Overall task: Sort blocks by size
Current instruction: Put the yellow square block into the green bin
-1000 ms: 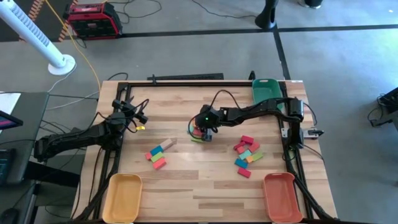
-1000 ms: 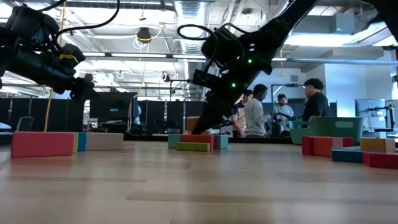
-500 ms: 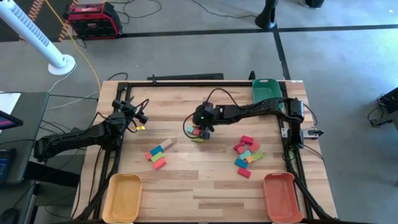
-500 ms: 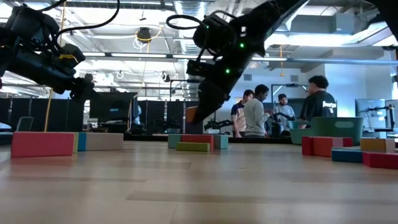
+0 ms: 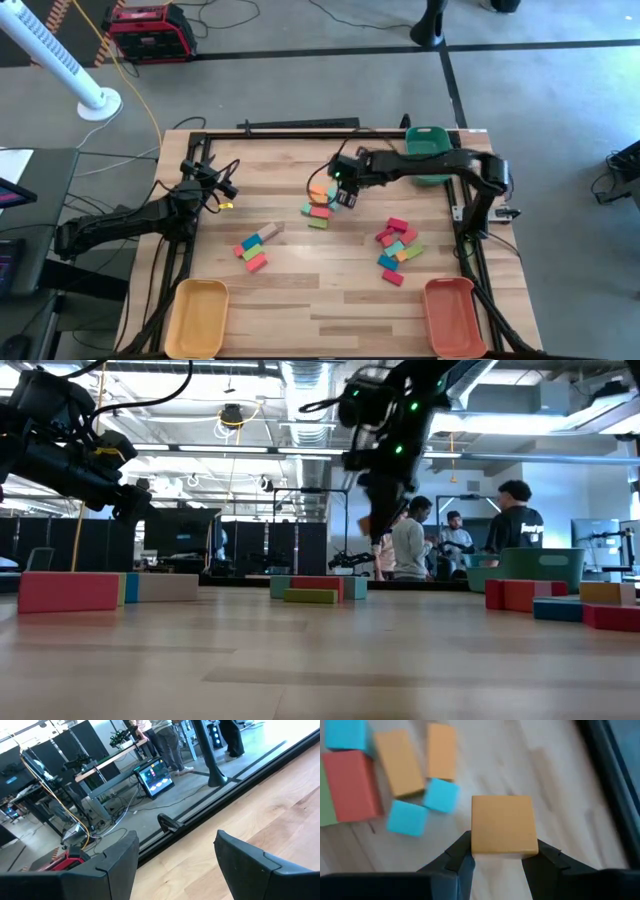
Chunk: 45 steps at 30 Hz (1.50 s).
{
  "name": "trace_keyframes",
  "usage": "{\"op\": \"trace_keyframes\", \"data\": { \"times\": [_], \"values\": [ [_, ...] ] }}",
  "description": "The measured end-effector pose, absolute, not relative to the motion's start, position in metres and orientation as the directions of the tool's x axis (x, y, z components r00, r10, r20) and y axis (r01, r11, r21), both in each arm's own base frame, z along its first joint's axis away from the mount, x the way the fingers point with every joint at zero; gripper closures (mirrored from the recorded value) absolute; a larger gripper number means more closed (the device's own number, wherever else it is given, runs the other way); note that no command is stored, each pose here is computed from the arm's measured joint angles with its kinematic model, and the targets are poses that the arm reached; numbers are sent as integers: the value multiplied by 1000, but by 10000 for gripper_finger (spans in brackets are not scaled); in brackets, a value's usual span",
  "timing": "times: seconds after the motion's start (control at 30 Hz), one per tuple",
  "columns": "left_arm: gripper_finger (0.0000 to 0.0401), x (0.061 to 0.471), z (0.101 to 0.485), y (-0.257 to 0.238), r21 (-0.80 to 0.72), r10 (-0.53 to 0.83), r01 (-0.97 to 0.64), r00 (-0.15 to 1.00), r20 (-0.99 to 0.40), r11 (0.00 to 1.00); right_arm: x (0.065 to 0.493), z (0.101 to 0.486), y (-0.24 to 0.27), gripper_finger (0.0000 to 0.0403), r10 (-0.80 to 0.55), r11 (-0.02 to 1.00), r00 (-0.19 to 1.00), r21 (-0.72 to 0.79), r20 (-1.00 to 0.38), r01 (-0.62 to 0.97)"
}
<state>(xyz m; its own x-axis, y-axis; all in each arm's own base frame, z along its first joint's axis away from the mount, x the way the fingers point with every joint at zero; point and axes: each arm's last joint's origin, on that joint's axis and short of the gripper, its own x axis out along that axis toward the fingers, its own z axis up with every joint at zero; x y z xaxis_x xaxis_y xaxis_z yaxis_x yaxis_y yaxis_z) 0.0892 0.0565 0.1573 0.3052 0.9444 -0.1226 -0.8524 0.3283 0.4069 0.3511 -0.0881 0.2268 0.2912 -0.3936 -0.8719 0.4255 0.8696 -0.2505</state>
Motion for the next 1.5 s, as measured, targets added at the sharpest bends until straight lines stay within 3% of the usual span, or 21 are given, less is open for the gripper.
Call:
{"op": "trace_keyframes", "data": {
  "times": [0.27,0.43,0.87,1.2,1.5],
  "values": [
    [154,89,157,57,407,944,-852,305,-122,328,301,280,-101,238,-494,775,251,-291,-833,560],
    [154,89,157,57,407,945,-853,305,-122,328,254,292,-106,238,-533,711,258,-262,-805,653],
    [154,89,157,57,407,944,-853,305,-122,328,140,239,-119,238,-579,411,150,-128,-802,902],
    [154,89,157,57,407,945,-853,305,-123,328,118,211,-142,235,-527,285,8,-167,-850,944],
    [154,89,157,57,407,944,-853,305,-122,328,120,207,-144,232,-514,285,3,-167,-858,944]
  ]
}}
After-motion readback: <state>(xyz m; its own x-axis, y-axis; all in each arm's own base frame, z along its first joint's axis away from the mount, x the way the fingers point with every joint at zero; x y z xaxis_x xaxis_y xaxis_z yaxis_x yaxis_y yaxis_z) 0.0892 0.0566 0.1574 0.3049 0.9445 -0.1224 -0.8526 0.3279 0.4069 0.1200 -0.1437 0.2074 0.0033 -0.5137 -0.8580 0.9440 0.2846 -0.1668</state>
